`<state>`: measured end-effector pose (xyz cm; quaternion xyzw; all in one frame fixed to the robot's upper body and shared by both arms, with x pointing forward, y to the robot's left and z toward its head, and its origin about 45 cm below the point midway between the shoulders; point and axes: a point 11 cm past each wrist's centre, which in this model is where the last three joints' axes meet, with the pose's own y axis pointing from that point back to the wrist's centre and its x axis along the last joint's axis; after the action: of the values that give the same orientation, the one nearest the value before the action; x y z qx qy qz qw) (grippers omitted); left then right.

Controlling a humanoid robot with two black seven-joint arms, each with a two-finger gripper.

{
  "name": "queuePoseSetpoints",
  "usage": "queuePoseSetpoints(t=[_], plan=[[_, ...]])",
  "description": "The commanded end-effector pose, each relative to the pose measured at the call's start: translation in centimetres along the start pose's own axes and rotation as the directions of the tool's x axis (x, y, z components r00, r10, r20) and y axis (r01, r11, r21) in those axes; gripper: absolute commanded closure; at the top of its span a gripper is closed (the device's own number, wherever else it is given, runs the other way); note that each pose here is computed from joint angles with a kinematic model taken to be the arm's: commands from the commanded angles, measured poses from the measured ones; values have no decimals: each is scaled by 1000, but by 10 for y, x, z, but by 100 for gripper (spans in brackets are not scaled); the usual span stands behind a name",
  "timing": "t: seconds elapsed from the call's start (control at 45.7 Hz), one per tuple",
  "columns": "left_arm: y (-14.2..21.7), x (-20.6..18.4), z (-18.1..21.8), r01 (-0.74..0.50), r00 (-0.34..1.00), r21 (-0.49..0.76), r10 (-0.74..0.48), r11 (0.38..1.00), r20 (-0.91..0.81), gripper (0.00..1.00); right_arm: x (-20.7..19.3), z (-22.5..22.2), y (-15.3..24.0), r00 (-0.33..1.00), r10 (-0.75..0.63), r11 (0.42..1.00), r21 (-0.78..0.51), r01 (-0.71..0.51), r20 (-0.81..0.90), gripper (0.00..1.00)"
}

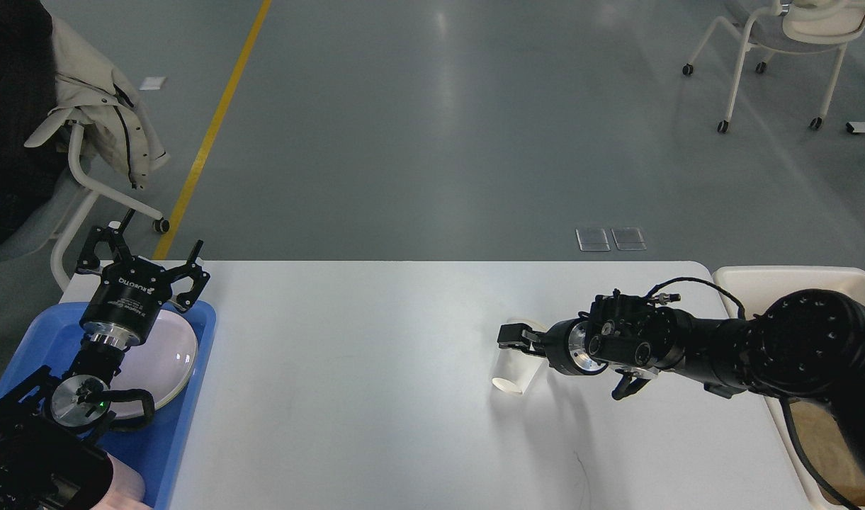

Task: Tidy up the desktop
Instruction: 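Reach the right gripper down to the white paper cup and grasp it, then lift the white paper cup and drop it into the white bin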

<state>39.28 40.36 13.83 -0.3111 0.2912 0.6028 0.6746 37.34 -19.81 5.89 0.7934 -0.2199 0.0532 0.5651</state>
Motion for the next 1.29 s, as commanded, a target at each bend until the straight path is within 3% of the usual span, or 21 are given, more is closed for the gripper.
queuePoseSetpoints(t=[0.0,0.131,0.197,0.285,0.35,0.438,0.482,0.723,0.854,1.051,1.27], plan=[[0,0,0,0,1000,0,0,1000,0,0,-1,-2,-4,1000,11,1000,-22,-11,-6,0],[0,0,0,0,1000,0,0,1000,0,0,-4,-3,-8,1000,21,999,-28,-21,5,0],[0,0,0,0,1000,0,0,1000,0,0,-6,-3,-9,1000,16,1000,-27,-16,1,7],[0,0,0,0,1000,0,0,1000,0,0,-10,0,-10,1000,8,1000,-30,-8,-2,43],[0,0,0,0,1000,0,0,1000,0,0,-10,0,-10,1000,8,1000,-28,-8,-22,65],[0,0,0,0,1000,0,0,1000,0,0,-8,0,-9,1000,12,1000,-26,-13,-22,79],[0,0,0,0,1000,0,0,1000,0,0,-7,1,-8,1000,14,1000,-26,-14,-20,100],[0,0,0,0,1000,0,0,1000,0,0,5,-5,-2,999,23,1000,-20,-24,-31,100],[0,0,0,0,1000,0,0,1000,0,0,44,1,24,996,72,996,-41,-75,-57,100],[0,0,0,0,1000,0,0,1000,0,0,125,4,113,981,125,985,-100,-140,-146,100],[1,1,1,-2,1000,-2,2,1000,0,0,203,-22,263,977,127,986,-86,-143,-168,100]])
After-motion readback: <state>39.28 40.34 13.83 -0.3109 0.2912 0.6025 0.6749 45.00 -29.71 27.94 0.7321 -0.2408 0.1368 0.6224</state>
